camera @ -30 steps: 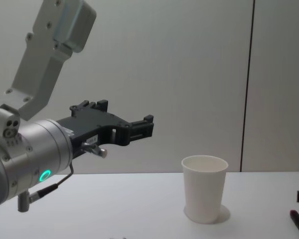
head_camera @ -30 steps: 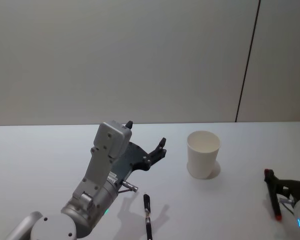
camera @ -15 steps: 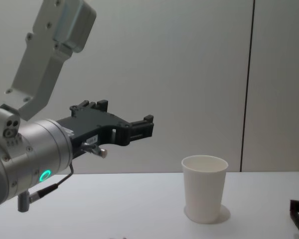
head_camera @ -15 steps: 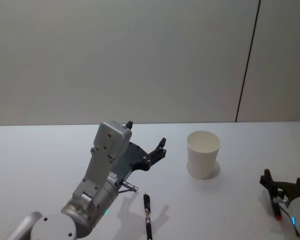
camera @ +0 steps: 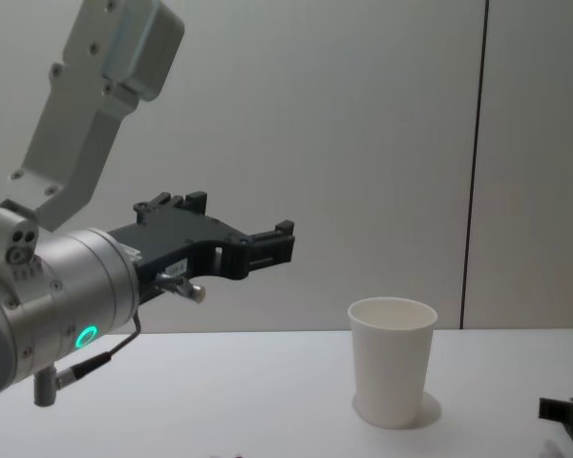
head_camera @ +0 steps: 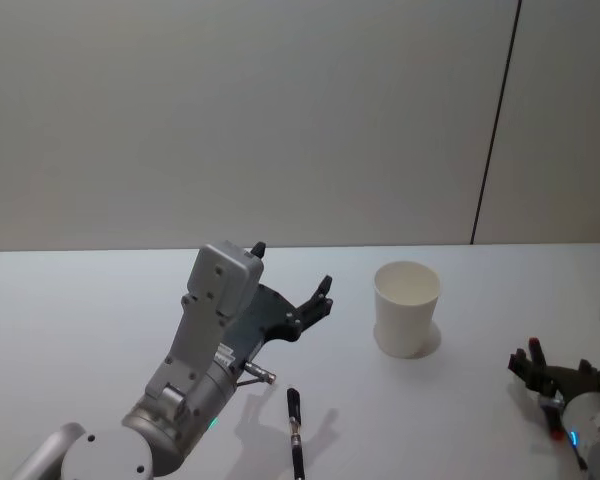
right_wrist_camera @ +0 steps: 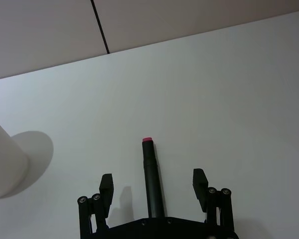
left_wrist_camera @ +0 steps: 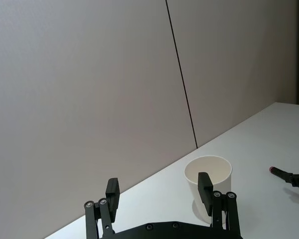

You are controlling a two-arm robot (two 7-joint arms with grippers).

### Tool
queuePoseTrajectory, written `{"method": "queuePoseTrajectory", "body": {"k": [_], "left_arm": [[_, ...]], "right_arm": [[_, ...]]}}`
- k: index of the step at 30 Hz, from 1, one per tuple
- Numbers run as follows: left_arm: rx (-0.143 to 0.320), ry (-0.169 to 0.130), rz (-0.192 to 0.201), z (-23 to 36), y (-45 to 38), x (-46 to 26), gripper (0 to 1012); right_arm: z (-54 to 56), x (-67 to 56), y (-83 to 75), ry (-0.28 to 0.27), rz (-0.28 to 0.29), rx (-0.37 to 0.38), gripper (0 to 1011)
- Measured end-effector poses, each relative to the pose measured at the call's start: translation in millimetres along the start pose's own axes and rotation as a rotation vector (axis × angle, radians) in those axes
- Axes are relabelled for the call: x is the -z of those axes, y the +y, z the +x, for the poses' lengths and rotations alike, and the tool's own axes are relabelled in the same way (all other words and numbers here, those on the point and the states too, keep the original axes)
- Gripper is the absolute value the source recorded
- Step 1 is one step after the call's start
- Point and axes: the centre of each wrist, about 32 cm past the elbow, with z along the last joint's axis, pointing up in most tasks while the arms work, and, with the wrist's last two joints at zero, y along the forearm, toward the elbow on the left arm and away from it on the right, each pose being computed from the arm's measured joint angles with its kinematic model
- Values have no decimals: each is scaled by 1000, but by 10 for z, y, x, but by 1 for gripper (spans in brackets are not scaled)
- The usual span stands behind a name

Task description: Place the pen into the pen holder.

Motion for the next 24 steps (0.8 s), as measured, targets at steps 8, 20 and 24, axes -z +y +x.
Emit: {"method": "queuePoseTrajectory", "body": {"k": [8,20,24], "left_arm": [[0,0,0,0,0,0,1000],[0,0,0,0,0,0,1000],[0,0,0,0,0,0,1000]], "right_arm": [[-10,55,89,-2,-17,-8,928],[-27,132,180,-19,-33,-37,600],[-30,147,197,-24,-33,-47,446]]}}
